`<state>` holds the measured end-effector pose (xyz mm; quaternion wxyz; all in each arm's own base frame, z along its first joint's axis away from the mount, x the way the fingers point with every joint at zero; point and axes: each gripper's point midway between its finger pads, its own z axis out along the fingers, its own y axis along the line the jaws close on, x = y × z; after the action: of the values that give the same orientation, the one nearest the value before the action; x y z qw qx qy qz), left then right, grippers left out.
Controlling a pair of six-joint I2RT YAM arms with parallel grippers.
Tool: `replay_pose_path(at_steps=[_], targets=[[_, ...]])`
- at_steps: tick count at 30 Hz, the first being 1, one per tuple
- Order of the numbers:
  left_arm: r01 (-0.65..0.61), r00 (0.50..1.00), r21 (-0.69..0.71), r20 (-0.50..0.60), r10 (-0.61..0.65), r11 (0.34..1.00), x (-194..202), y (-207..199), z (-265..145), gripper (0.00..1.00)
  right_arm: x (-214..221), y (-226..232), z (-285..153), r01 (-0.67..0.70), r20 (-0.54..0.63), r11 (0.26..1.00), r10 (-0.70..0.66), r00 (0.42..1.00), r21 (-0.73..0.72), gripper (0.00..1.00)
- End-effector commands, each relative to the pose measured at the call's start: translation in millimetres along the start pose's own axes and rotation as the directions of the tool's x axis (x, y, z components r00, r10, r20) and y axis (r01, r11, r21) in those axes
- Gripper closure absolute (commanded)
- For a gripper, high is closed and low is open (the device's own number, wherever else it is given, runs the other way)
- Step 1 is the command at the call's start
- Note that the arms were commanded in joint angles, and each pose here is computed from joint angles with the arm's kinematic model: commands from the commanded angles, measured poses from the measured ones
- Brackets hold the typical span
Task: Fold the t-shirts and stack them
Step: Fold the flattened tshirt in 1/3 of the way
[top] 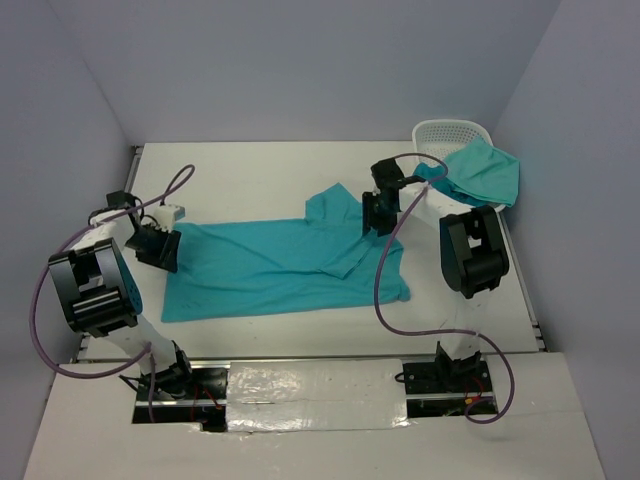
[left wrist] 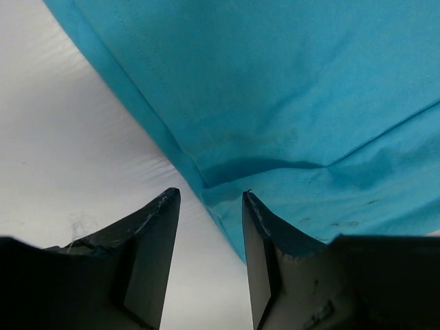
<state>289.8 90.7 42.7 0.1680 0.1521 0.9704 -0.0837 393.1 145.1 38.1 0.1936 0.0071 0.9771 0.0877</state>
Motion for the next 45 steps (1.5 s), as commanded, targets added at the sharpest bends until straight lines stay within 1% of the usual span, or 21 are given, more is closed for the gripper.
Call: replay_pose_path(at_steps=[1,6,8,13,15,17,18,24,26,28,30,31,32,33,36,39,40,41,42,44,45], targets=[[-0.030,0.998,0.041,0.048,0.028,0.999,-10.6,-5.0,5.7,0.46,-8.1,5.2,1.4,0.008,0.037,1.000,-0.007,0.999,-0.016,0.48],[-0.036,0.998,0.104,0.064,0.030,0.994,-13.3,-15.2,5.5,0.47,-8.2,0.2,13.0,0.008,0.025,1.000,-0.008,1.000,0.006,0.50],[-0.041,0.997,0.080,0.069,0.035,0.996,-13.6,-11.3,7.6,0.47,-9.6,3.3,14.4,0.004,0.031,1.000,-0.004,1.000,-0.006,0.57],[-0.039,0.999,0.080,-0.010,0.040,0.996,5.1,-10.8,22.4,0.53,-5.0,2.5,11.1,-0.014,0.031,1.000,0.014,0.999,-0.010,0.85],[-0.036,0.999,0.065,-0.026,0.038,0.997,12.3,-10.0,25.9,0.75,-8.6,-1.2,5.5,-0.031,0.048,1.000,0.031,0.998,-0.004,0.98],[-0.037,0.999,0.056,-0.025,0.038,0.998,13.2,-9.5,24.1,0.96,-14.8,-10.4,-5.5,-0.068,0.078,0.998,0.066,0.995,0.013,1.00],[-0.038,0.999,0.053,-0.017,0.039,0.998,10.7,-10.2,21.1,1.00,-19.2,-12.1,-14.3,-0.078,0.103,0.997,0.077,0.992,0.009,1.00],[-0.052,0.998,0.023,0.046,0.051,0.998,-8.3,-6.4,4.0,1.00,-39.1,-30.6,-38.1,-0.144,0.186,0.990,0.139,0.973,0.012,1.00],[-0.063,0.997,0.050,0.050,0.060,0.997,-8.8,-11.8,3.1,1.00,-46.0,-21.4,-45.7,-0.043,0.204,0.999,0.042,0.978,0.002,1.00],[-0.058,0.997,0.062,0.048,0.055,0.996,-8.6,-13.6,3.7,1.00,-44.4,1.8,-51.6,0.110,0.205,0.994,-0.103,0.973,-0.021,0.63],[-0.050,0.998,0.072,0.041,0.047,0.996,-6.4,-14.8,5.2,1.00,-42.5,19.9,-60.7,0.247,0.223,0.967,-0.253,0.941,0.055,0.31],[-0.050,0.998,0.073,0.041,0.047,0.996,-6.4,-15.3,5.7,1.00,-45.5,23.7,-70.5,0.255,0.251,0.965,-0.263,0.932,0.061,0.27],[-0.050,0.998,0.074,0.042,0.047,0.996,-6.0,-15.9,5.9,1.00,-43.9,25.7,-73.5,0.252,0.261,0.966,-0.257,0.931,0.052,0.07],[-0.049,0.998,0.073,0.040,0.046,0.996,-5.2,-15.9,6.8,1.00,-48.1,28.0,-78.6,0.216,0.288,0.976,-0.219,0.932,0.044,0.00],[-0.051,0.998,0.073,0.035,0.049,0.996,-3.3,-16.1,7.5,1.00,-54.9,42.2,-94.5,0.207,0.332,0.978,-0.192,0.924,-0.011,0.00],[-0.050,0.998,0.071,0.028,0.048,0.996,-1.6,-15.6,7.2,1.00,-35.3,113.8,-100.5,0.484,0.405,0.866,-0.402,0.822,-0.124,0.01],[-0.048,0.999,0.070,0.023,0.047,0.996,-0.8,-15.6,7.5,1.00,-14.3,145.7,-98.8,0.636,0.417,0.759,-0.537,0.733,-0.140,0.03],[-0.048,0.999,0.069,0.020,0.047,0.997,-0.1,-15.7,7.0,0.99,-5.5,160.6,-97.6,0.685,0.412,0.708,-0.581,0.702,-0.170,0.08],[-0.046,0.999,0.069,0.019,0.045,0.997,0.4,-15.6,6.8,0.98,9.5,170.6,-79.6,0.719,0.371,0.662,-0.626,0.686,-0.212,0.22],[-0.048,0.999,0.069,0.022,0.047,0.996,-0.6,-16.3,5.5,0.97,30.0,197.3,-76.4,0.771,0.360,0.561,-0.682,0.636,-0.300,0.34],[-0.047,0.999,0.068,0.021,0.046,0.997,-0.4,-16.3,5.0,0.95,38.4,203.5,-66.5,0.776,0.344,0.538,-0.697,0.629,-0.329,0.46]])
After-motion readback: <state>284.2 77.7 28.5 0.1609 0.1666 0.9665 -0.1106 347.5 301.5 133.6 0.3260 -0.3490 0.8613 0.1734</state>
